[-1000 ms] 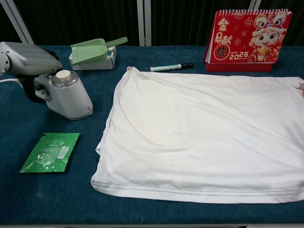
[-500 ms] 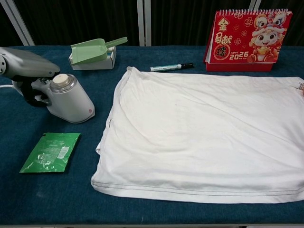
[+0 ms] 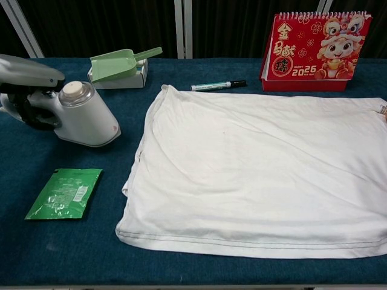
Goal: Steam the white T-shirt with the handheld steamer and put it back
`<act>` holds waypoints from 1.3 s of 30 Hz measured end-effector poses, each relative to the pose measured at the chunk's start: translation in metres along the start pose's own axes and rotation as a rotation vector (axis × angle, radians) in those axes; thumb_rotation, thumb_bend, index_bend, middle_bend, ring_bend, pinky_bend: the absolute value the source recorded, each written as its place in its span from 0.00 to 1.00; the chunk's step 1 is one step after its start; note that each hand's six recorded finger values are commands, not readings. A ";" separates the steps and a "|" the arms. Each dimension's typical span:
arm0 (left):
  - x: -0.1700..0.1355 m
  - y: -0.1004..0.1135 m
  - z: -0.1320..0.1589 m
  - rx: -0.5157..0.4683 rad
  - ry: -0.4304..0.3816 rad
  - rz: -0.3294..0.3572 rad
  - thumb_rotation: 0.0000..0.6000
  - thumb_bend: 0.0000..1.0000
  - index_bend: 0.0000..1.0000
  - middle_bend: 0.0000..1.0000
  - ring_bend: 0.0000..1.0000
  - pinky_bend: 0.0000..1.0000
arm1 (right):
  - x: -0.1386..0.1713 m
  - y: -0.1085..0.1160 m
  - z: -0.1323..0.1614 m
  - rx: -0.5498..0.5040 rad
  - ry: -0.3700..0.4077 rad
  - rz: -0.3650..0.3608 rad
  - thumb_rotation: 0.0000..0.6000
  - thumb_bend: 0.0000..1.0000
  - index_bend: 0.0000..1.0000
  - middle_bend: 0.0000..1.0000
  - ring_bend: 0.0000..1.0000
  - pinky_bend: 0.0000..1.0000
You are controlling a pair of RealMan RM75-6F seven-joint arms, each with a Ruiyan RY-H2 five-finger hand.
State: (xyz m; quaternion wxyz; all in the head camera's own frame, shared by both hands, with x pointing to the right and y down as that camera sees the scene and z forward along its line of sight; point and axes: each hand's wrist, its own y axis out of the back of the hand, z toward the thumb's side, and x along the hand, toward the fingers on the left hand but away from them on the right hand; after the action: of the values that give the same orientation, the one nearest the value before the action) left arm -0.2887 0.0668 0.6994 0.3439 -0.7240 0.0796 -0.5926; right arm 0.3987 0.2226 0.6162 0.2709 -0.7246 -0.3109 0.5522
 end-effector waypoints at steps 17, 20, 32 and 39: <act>-0.011 0.049 0.099 0.001 -0.238 0.035 1.00 0.63 0.76 0.91 0.71 0.65 | -0.013 -0.054 0.033 0.037 0.103 0.248 1.00 0.91 0.09 0.15 0.07 0.21; -0.008 0.055 0.124 0.060 -0.270 0.054 1.00 0.63 0.76 0.91 0.71 0.65 | -0.013 -0.061 0.033 0.034 0.098 0.277 1.00 0.97 0.11 0.17 0.08 0.21; 0.016 0.048 0.221 0.303 -0.269 0.039 1.00 0.63 0.76 0.91 0.71 0.65 | -0.011 -0.072 0.033 0.034 0.106 0.300 1.00 1.00 0.12 0.17 0.08 0.21; 0.039 0.041 0.231 0.334 -0.178 0.003 1.00 0.63 0.76 0.91 0.71 0.65 | -0.011 -0.072 0.032 0.027 0.105 0.292 1.00 1.00 0.12 0.17 0.08 0.21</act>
State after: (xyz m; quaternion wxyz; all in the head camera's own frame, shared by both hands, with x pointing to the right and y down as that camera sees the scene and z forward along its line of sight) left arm -0.0548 0.1087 0.6918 0.4661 -0.7061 -0.0495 -0.5308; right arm 0.3550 0.2640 0.6685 0.2135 -0.7864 -0.1801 0.5510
